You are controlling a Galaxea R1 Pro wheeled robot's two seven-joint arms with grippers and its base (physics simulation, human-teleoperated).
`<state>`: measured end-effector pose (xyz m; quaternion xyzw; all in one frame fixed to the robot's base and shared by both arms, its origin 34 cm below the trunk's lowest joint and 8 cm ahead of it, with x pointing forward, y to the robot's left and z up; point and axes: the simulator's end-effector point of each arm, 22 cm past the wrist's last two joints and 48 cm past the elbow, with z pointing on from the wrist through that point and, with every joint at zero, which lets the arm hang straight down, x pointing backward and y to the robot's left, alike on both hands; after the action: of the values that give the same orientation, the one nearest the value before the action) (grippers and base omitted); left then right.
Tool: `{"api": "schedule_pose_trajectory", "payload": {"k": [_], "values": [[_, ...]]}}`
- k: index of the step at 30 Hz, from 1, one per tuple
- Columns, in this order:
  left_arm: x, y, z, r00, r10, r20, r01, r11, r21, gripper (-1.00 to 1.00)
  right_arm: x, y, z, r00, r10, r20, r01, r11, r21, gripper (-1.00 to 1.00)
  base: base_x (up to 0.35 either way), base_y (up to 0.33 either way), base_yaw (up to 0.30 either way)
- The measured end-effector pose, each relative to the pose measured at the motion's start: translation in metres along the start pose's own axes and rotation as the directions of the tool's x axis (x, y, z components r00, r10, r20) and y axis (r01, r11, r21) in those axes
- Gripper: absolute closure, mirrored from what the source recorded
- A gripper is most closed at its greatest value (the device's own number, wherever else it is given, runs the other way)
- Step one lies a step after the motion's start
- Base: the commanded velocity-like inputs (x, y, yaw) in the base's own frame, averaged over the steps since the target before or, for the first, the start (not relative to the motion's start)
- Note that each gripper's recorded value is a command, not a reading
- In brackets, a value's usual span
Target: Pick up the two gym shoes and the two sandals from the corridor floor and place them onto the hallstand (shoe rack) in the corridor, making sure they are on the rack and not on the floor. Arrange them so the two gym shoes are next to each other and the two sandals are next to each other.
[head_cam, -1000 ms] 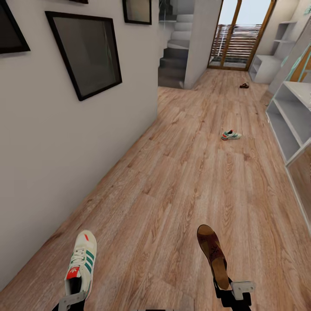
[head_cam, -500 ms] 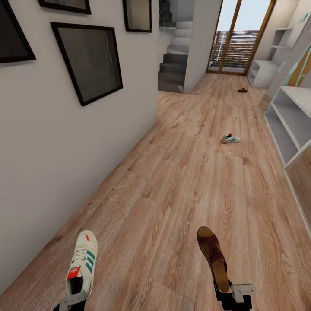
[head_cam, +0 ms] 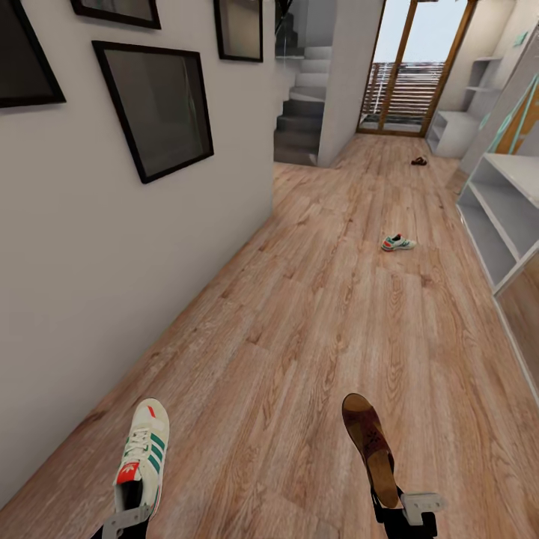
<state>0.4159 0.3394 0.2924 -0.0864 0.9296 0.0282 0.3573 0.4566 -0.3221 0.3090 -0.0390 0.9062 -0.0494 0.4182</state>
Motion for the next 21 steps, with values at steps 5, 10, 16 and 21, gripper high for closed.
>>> {"api": "schedule_pose_trajectory", "payload": {"k": [5,10,16,21], "values": [[0.006,0.000,0.006,1.000,0.000,0.008,0.000,1.000,0.002,1.00,0.006,0.001,0.005,1.000,0.001,0.008,-0.001,1.000,0.001,1.00,0.000,0.000,-0.013],[0.012,-0.001,0.013,1.000,-0.002,0.014,0.002,1.000,0.004,1.00,0.012,0.002,0.010,1.000,0.002,0.016,-0.002,1.000,0.002,1.00,0.000,0.000,-0.056],[0.019,-0.001,0.020,1.000,-0.003,0.023,0.003,1.000,0.006,1.00,0.020,0.003,0.017,1.000,0.002,0.025,-0.002,1.000,0.003,1.00,0.000,0.000,-0.065],[0.025,-0.001,0.027,1.000,-0.004,0.031,0.004,1.000,0.007,1.00,0.026,0.004,0.022,0.999,0.003,0.033,-0.003,1.000,0.004,1.00,0.000,0.000,-0.066]]}}
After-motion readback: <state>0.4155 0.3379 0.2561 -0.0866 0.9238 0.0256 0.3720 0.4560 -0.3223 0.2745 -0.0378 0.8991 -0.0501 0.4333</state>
